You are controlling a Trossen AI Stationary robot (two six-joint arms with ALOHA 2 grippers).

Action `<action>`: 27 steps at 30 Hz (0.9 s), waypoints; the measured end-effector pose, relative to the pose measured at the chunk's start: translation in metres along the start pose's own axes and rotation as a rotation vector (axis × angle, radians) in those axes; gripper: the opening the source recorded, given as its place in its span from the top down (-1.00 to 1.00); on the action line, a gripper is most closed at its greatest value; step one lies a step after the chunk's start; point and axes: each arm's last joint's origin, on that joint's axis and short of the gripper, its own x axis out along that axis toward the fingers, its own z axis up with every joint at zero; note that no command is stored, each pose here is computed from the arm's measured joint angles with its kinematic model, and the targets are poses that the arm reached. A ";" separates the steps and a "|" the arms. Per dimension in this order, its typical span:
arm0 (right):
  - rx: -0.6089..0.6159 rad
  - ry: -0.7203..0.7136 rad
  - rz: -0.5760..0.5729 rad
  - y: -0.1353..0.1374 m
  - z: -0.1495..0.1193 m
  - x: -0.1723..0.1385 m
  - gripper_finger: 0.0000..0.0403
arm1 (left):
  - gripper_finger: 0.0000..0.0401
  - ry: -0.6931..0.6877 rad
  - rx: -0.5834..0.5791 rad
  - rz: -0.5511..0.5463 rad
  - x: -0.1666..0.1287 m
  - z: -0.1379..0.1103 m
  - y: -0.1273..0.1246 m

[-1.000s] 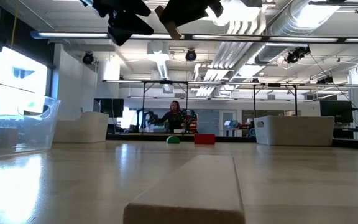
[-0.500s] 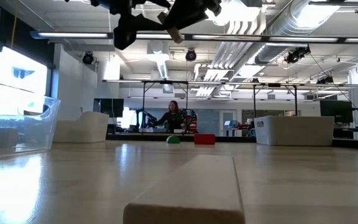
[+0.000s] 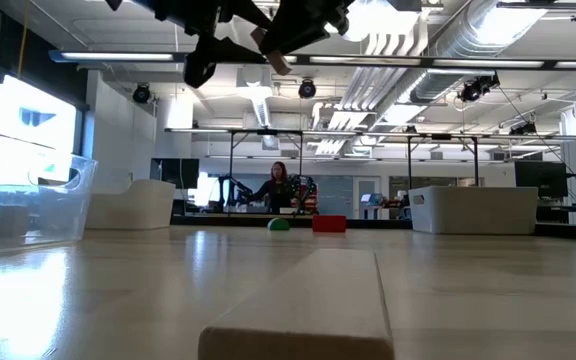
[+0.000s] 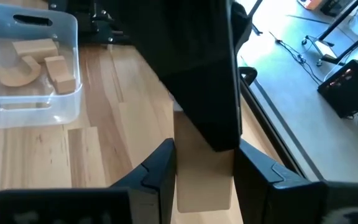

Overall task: Sort & place blocks by color
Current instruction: Put the cream rectangle into the transparent bin

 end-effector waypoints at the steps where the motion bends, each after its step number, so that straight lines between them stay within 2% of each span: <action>1: 0.002 -0.004 0.000 -0.001 0.001 0.001 0.49 | 0.06 0.001 -0.001 0.000 0.000 0.000 0.000; 9: -0.016 -0.006 -0.005 -0.003 0.001 0.002 0.49 | 0.11 0.014 -0.003 0.029 0.000 -0.002 0.002; 12: -0.016 -0.005 -0.007 -0.004 0.001 0.003 0.49 | 0.25 0.004 -0.001 0.038 0.000 -0.002 0.002; 21: -0.027 0.002 -0.044 -0.005 0.000 0.003 0.49 | 0.82 -0.030 0.094 0.050 0.000 0.000 0.002; 27: -0.018 0.005 -0.017 -0.004 0.000 0.002 0.43 | 0.85 -0.002 0.170 0.066 0.000 -0.002 0.004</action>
